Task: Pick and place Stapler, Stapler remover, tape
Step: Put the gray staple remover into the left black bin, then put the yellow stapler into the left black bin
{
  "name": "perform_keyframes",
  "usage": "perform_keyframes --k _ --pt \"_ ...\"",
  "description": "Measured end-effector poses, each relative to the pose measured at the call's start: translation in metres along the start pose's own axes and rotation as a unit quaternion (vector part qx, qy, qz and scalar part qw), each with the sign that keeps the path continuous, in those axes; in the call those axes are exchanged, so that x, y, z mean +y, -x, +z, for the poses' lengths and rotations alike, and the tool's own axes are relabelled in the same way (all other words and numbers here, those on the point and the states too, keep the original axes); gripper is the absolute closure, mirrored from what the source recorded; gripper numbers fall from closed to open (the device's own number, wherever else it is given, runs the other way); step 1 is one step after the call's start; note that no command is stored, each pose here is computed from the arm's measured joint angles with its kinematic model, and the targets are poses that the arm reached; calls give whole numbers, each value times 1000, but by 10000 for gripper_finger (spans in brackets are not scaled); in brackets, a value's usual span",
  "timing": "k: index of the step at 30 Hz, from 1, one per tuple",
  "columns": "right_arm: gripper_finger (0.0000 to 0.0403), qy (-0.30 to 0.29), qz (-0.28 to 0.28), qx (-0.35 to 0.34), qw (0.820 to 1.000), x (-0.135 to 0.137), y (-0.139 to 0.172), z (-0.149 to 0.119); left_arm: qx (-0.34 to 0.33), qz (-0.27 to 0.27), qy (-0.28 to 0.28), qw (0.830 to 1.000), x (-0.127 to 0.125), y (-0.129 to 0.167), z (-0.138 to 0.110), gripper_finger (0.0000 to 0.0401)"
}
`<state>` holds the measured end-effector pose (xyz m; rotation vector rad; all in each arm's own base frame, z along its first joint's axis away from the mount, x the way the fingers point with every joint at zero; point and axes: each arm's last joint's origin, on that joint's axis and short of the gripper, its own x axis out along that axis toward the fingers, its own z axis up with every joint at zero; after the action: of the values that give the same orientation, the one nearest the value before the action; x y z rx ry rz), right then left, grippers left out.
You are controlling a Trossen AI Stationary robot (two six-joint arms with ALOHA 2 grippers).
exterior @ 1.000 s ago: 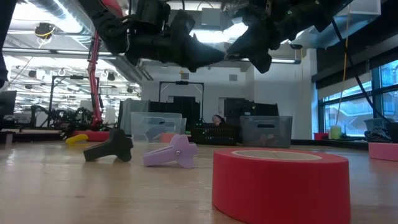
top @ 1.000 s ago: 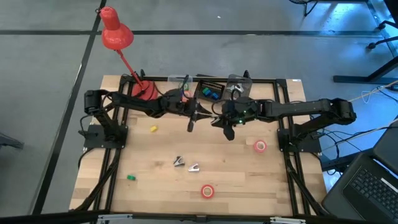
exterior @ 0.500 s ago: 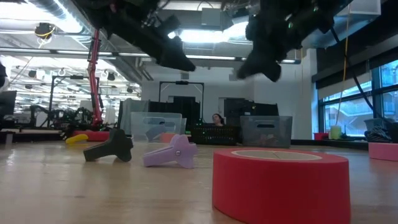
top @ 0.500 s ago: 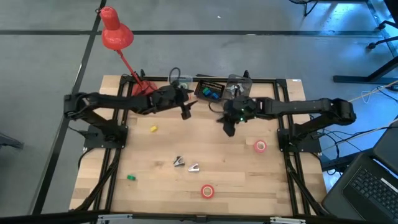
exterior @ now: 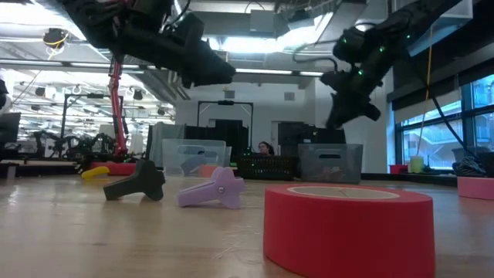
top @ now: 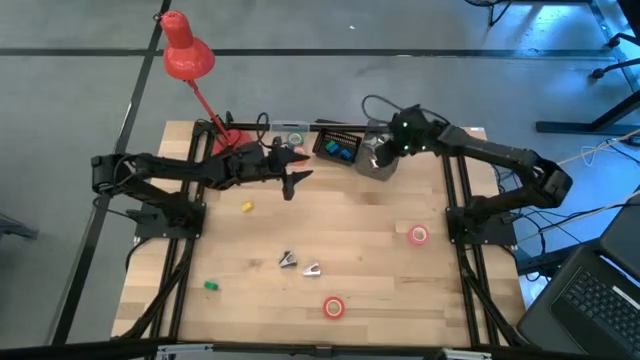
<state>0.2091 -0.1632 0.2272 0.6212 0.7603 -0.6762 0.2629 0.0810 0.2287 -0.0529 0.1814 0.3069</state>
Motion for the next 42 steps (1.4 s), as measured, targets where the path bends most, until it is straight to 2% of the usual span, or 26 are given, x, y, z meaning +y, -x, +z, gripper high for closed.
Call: perform_keyframes --k 5,16,18,24,29,36,39,42 --pt "367 -28 -40 41 998 -19 -7 -4 -32 -7 -1 999 -3 0 6 188" --pt "365 -15 -47 104 993 -23 -49 -2 -47 -9 8 999 -4 0 9 185" --pt "339 -8 -46 108 993 -23 -53 1 -45 -10 7 999 -4 0 9 185" --pt "222 -8 -47 110 993 -21 -52 10 -37 -10 7 999 -4 0 7 188" --pt "169 -8 -49 117 992 -20 -50 11 -25 -9 6 1000 -4 0 5 191" --pt "171 31 -32 94 995 -6 -38 13 -1 -8 -1 1000 -4 0 0 191" --pt "182 61 -11 78 995 11 -27 12 5 -8 -1 1000 -4 0 -1 191" --pt "189 93 40 80 992 35 -17 5 12 -8 -1 1000 -4 0 -2 191"
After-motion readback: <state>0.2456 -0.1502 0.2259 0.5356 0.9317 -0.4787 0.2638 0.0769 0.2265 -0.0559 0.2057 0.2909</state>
